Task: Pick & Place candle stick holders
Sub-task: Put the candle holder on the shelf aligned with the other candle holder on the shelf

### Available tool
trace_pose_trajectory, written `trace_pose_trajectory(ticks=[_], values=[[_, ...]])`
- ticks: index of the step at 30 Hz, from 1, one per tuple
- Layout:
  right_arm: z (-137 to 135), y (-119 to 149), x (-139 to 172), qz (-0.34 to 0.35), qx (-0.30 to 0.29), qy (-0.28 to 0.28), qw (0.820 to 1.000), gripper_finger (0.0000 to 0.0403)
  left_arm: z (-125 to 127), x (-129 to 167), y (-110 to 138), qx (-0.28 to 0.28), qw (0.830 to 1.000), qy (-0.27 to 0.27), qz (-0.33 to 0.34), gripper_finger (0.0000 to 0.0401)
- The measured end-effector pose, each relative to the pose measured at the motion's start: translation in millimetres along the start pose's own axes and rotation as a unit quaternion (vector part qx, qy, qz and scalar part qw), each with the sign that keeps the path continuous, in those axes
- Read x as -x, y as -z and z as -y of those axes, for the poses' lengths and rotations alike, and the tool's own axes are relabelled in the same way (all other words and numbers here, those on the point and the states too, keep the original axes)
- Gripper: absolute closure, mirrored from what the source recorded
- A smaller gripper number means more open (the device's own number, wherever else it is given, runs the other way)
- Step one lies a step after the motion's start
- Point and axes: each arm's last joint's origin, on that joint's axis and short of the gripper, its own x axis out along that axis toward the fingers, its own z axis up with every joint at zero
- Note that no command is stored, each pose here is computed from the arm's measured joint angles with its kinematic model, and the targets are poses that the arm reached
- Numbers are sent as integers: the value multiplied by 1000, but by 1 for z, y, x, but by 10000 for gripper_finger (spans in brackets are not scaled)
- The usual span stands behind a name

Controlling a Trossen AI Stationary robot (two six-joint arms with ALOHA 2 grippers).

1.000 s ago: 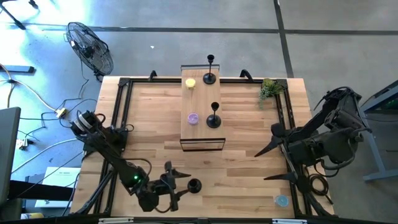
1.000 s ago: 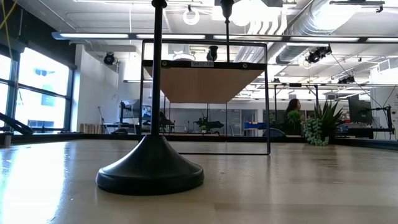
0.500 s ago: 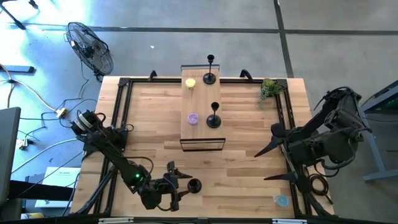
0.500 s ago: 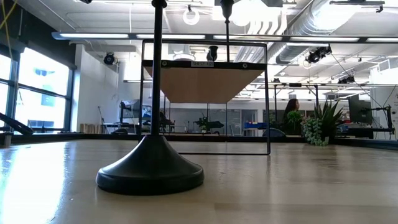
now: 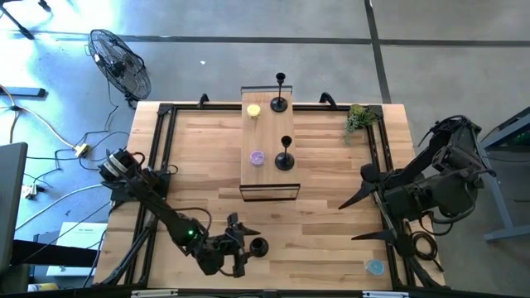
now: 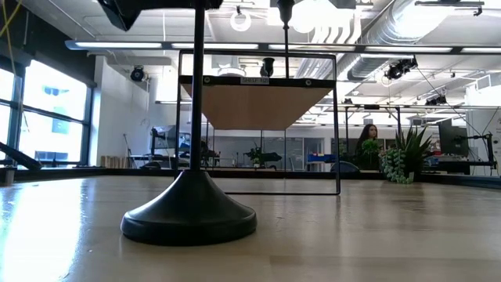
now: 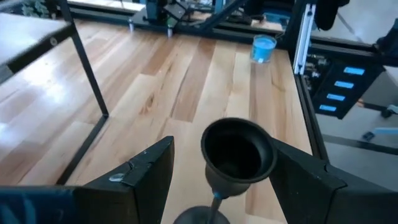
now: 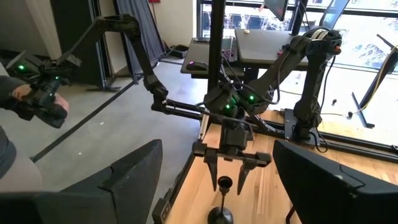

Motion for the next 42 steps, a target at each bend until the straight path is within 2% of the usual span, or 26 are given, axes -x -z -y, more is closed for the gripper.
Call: trace_pose_trajectory(ticks=[9, 15, 20, 26, 34, 38, 42], values=[[0, 0, 0, 0, 0, 0, 1000, 100, -7, -11, -4, 9, 998, 47, -34, 162], [0, 0, 0, 0, 0, 0, 1000, 100, -11, -13, -3, -1, 999, 33, -41, 166], [0, 0, 0, 0, 2, 0, 1000, 100, -14, -16, -3, -3, 998, 29, -47, 209], [0, 0, 0, 0, 2, 0, 1000, 100, -15, -17, -3, -6, 998, 30, -48, 307], [0, 0, 0, 0, 2, 0, 1000, 100, -13, -17, -5, 13, 998, 44, -50, 310], [0, 0, 0, 1, 3, 5, 1000, 100, -6, -15, -22, 16, 998, 58, -34, 310], [0, 0, 0, 1, 2, 9, 1000, 100, 3, -8, -51, -26, 998, 58, -30, 310]])
